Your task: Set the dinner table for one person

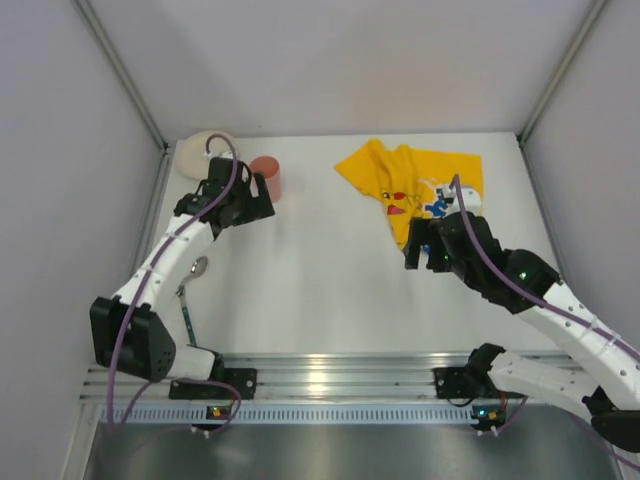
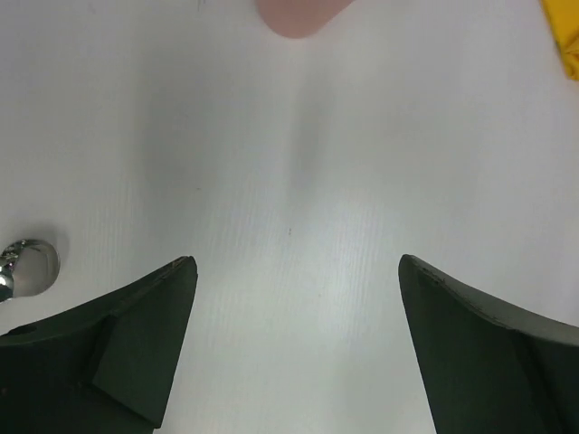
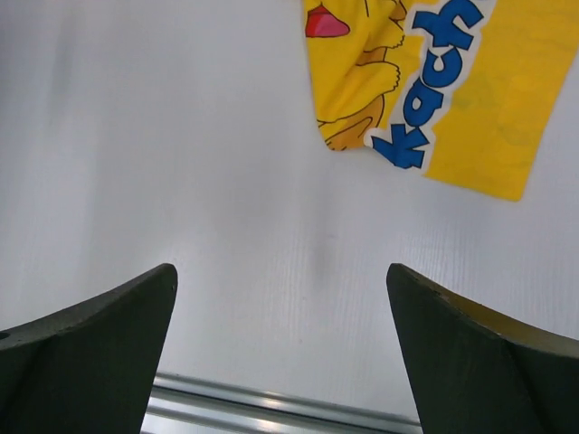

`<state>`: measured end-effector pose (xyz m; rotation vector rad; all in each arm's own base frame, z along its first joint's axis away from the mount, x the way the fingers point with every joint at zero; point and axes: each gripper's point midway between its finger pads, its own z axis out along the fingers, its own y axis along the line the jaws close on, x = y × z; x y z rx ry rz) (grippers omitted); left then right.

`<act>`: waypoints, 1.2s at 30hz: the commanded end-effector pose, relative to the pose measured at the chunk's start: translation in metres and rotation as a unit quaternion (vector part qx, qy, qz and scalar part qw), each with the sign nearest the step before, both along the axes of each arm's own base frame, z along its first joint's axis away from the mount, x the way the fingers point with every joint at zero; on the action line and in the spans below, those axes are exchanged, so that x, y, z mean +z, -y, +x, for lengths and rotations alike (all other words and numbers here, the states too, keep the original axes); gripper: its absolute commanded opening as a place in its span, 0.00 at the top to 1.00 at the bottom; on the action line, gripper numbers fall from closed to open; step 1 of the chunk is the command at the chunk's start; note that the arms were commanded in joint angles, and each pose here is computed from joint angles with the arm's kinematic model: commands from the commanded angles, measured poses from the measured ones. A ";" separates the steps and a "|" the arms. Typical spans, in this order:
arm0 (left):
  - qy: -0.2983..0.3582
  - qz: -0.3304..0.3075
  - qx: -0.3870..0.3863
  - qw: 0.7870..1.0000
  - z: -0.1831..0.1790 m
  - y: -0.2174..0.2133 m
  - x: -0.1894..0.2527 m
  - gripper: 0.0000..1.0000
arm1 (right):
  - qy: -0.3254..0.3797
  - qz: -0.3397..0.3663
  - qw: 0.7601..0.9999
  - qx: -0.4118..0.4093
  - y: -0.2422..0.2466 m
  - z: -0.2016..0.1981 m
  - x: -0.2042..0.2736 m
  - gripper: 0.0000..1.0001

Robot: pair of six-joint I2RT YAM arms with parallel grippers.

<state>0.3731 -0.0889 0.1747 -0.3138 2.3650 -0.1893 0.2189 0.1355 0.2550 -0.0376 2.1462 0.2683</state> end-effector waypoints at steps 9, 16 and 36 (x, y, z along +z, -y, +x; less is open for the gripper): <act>0.044 -0.101 -0.026 0.994 -0.017 0.077 0.030 0.01 | -0.054 -0.012 0.998 -0.033 0.018 -0.019 -0.008 0.00; 0.098 -0.384 -0.117 0.911 0.025 0.199 0.044 0.02 | -0.070 0.032 0.995 -0.068 0.038 -0.046 -0.019 0.00; -0.054 -0.200 -0.064 0.976 0.134 0.303 -0.145 0.02 | -0.098 -0.027 0.985 -0.139 0.085 -0.069 -0.012 0.00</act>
